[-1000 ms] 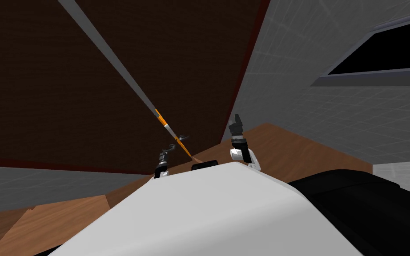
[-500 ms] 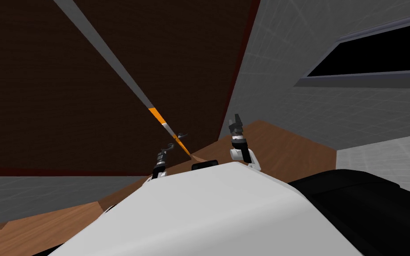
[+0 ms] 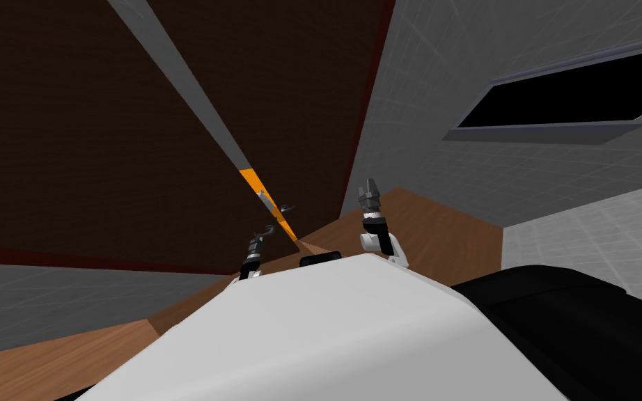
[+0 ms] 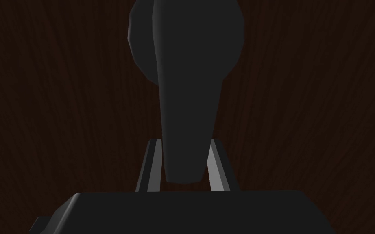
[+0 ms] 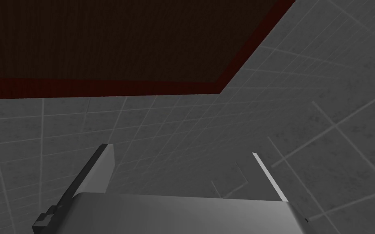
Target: Pull the door open
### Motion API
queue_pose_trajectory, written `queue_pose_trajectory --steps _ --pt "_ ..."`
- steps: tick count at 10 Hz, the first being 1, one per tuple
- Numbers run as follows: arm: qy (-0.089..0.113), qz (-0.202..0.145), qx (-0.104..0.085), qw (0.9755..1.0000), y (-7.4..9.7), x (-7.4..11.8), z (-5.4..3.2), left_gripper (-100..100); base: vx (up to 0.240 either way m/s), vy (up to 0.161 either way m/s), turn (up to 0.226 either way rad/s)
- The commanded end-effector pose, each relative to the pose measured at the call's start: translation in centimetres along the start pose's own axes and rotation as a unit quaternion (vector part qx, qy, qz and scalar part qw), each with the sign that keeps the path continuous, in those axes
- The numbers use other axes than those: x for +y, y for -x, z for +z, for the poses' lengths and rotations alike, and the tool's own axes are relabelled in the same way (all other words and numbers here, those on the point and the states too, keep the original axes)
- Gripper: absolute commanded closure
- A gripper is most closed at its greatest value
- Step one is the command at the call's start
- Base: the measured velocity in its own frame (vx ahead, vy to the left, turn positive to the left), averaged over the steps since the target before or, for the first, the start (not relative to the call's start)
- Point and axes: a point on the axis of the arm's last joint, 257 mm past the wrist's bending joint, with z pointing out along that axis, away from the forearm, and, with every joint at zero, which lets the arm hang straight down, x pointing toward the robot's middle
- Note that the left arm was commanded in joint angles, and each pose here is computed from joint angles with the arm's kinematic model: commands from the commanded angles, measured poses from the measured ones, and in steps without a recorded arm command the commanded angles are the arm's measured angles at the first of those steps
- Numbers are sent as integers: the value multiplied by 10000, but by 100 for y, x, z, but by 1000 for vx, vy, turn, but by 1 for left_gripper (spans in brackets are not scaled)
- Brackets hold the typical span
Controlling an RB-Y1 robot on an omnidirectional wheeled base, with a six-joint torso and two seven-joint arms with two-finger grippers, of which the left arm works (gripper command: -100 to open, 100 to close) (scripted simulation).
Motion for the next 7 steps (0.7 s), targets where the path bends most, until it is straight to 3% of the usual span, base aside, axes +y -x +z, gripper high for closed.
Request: queue_pose_trajectory --steps 1,7 --pt "0 0 0 10000 0 0 0 100 4 9 29" --pt "-25 -20 213 9998 -229 -6 89 100 -186 52 -124"
